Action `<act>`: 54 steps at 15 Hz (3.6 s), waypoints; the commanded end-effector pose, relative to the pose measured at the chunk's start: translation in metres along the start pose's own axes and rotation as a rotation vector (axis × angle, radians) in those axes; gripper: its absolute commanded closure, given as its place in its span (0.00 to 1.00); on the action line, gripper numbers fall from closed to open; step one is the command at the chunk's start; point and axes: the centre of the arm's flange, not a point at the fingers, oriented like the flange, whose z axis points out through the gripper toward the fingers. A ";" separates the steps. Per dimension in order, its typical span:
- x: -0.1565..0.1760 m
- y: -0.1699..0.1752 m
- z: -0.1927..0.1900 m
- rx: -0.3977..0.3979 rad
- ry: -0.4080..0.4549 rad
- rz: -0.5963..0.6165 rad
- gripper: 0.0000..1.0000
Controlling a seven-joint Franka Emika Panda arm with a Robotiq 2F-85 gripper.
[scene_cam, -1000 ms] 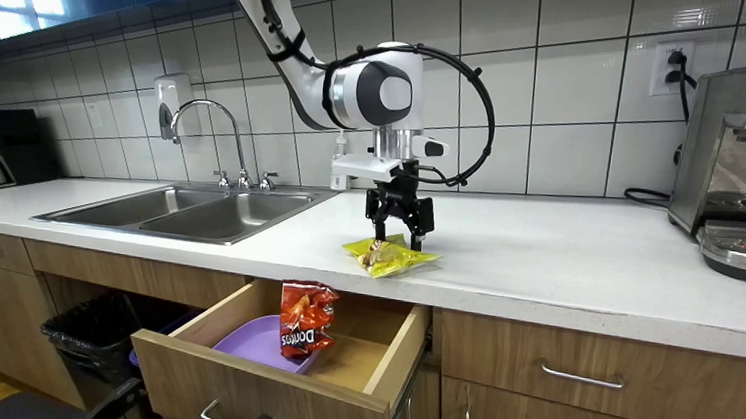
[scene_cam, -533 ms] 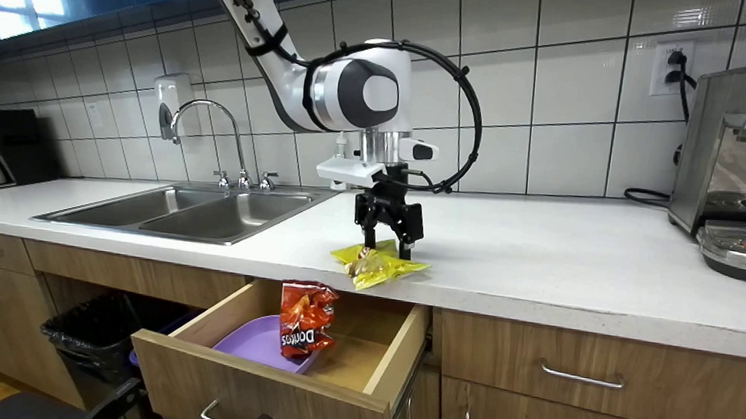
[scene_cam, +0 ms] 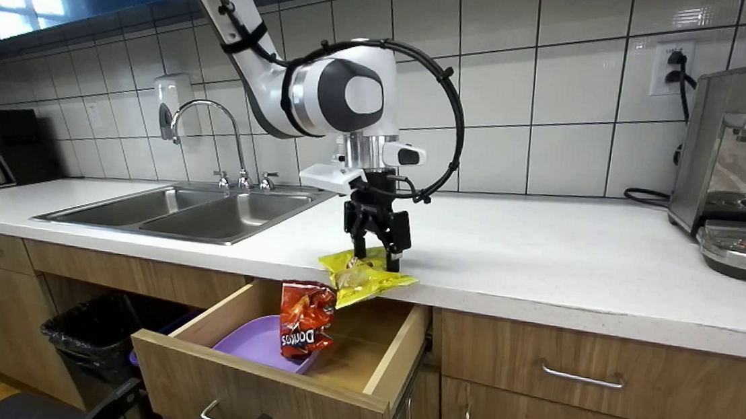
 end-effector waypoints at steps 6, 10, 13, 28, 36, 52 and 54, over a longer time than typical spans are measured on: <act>-0.066 0.014 -0.010 -0.026 0.008 0.010 0.00; -0.095 0.021 -0.009 -0.021 0.004 0.014 0.00; -0.113 0.023 -0.007 -0.020 0.002 0.017 0.00; -0.176 0.034 0.001 -0.023 -0.028 0.008 0.00; -0.172 0.031 0.012 -0.032 -0.122 -0.054 0.00; -0.175 0.034 0.052 -0.123 -0.335 -0.171 0.00; -0.172 0.034 0.057 -0.139 -0.343 -0.180 0.00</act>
